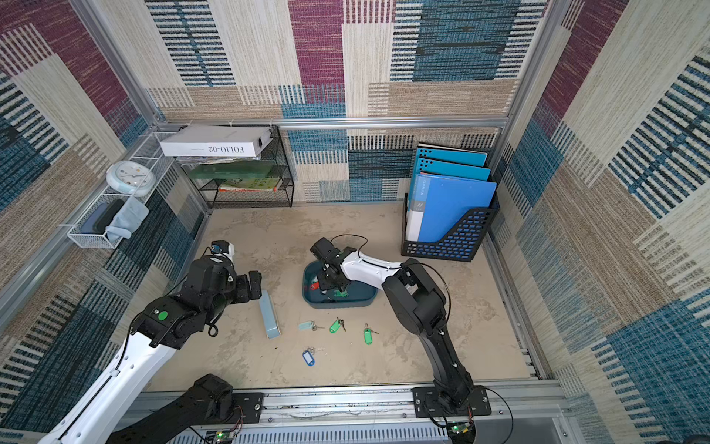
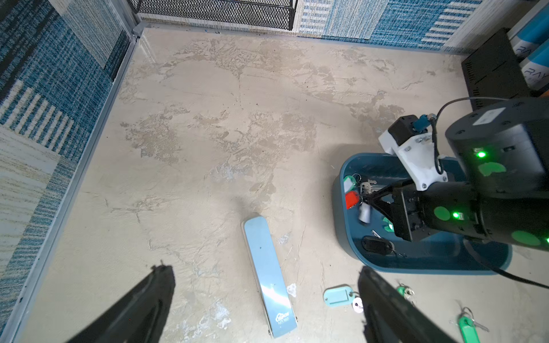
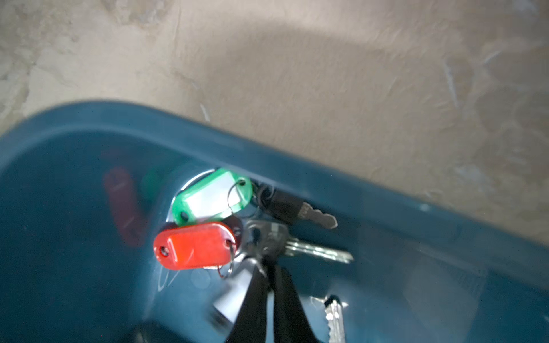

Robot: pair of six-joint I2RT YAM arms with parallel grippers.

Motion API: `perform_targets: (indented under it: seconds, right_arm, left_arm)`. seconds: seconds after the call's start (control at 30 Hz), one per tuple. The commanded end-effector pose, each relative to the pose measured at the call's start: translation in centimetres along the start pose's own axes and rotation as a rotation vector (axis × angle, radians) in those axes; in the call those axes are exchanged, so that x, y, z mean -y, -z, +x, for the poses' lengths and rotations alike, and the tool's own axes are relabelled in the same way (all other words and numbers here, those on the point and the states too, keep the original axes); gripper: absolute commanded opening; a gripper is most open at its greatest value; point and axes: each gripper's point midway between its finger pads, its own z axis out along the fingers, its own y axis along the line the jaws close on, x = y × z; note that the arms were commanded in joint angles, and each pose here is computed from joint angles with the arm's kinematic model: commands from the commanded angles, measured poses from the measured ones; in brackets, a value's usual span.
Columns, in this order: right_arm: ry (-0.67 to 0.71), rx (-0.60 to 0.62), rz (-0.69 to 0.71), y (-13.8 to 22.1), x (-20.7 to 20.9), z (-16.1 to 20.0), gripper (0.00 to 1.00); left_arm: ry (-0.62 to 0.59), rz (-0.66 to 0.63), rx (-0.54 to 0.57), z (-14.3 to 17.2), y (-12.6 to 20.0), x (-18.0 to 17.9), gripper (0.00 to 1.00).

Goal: Take the keys out of the storage box
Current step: Pick up the key from the storage box, then place the key at the center of the board.

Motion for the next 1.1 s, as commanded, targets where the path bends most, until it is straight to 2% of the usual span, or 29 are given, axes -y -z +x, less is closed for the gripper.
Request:
perform_targets:
  seconds: [0.0, 0.07, 0.43, 0.6, 0.67, 0.8, 0.9, 1.07]
  right_arm:
    - [0.016, 0.011, -0.006, 0.6, -0.3, -0.6, 0.04]
    - [0.020, 0.025, -0.014, 1.5, -0.5, -1.0, 0.00]
    - [0.037, 0.111, -0.048, 7.9, -0.8, -2.1, 0.00]
    - [0.116, 0.143, -0.124, 11.9, -2.1, -1.1, 0.00]
    - [0.226, 0.171, -0.229, 14.5, -4.2, 0.5, 0.00]
    - [0.272, 0.197, -0.370, 18.2, -5.8, 4.2, 0.00]
    - [0.366, 0.211, -0.539, 20.9, -8.8, 8.1, 0.00]
    - [0.435, 0.112, -0.744, 21.0, -11.9, 14.8, 0.00]
  left_arm:
    - [-0.002, -0.013, 0.020, -0.4, 0.1, -0.3, 0.99]
    - [-0.001, -0.013, 0.020, -0.4, 0.2, -0.3, 0.99]
    - [0.003, -0.009, 0.026, -0.5, 0.3, -0.3, 0.99]
    - [0.005, -0.010, 0.026, -0.5, 0.3, -0.4, 0.99]
    - [0.007, -0.009, 0.027, -0.5, 0.4, -0.4, 0.99]
    - [0.010, -0.002, 0.027, -0.5, 0.3, -0.2, 0.99]
    - [0.012, 0.000, 0.024, -0.5, 0.3, -0.2, 0.99]
    - [0.015, 0.011, 0.023, -0.5, 0.2, 0.0, 0.99]
